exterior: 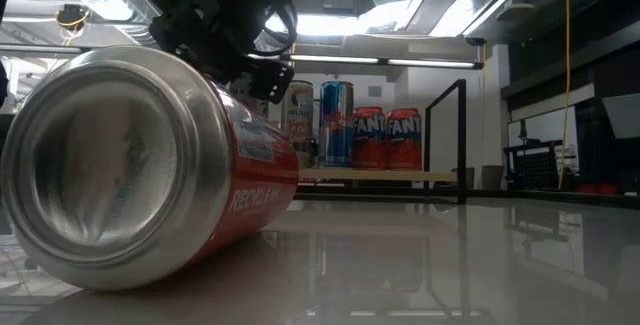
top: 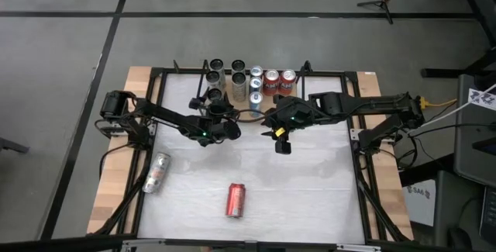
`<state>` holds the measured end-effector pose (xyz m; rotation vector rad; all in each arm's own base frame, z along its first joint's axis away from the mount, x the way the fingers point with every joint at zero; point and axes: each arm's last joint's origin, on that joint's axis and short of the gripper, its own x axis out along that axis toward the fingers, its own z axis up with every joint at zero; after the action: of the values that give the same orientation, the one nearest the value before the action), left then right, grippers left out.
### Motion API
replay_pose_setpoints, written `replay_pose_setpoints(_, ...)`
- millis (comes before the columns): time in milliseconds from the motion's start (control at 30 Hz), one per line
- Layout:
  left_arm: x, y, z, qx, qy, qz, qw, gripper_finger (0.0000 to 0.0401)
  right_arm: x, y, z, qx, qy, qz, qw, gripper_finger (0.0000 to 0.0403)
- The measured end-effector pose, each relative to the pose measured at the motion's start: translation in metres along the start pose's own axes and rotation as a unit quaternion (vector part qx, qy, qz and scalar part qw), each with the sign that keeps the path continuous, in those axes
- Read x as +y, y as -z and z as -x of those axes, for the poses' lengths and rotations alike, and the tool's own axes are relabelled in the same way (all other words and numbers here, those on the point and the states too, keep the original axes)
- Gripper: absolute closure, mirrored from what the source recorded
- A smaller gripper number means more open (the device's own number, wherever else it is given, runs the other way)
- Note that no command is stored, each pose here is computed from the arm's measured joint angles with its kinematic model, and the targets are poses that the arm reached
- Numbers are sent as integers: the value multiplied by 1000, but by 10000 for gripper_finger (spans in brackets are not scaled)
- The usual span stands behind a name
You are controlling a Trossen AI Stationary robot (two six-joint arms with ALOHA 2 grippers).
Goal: Place canned beverage on shelf
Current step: Put the white pink soda can on the shelf aligned with the other white pink soda cans
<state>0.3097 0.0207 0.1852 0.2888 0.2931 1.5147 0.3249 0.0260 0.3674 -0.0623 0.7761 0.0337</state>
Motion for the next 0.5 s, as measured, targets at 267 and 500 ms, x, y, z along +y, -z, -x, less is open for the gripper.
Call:
replay_pose_setpoints(267,-1,-3,0,0,0,21,1000,81,0,0,0,0,0,0,1000,256)
replay_pose_setpoints(500,-2,-5,0,0,0,36,999,81,0,0,0,0,0,0,1000,256)
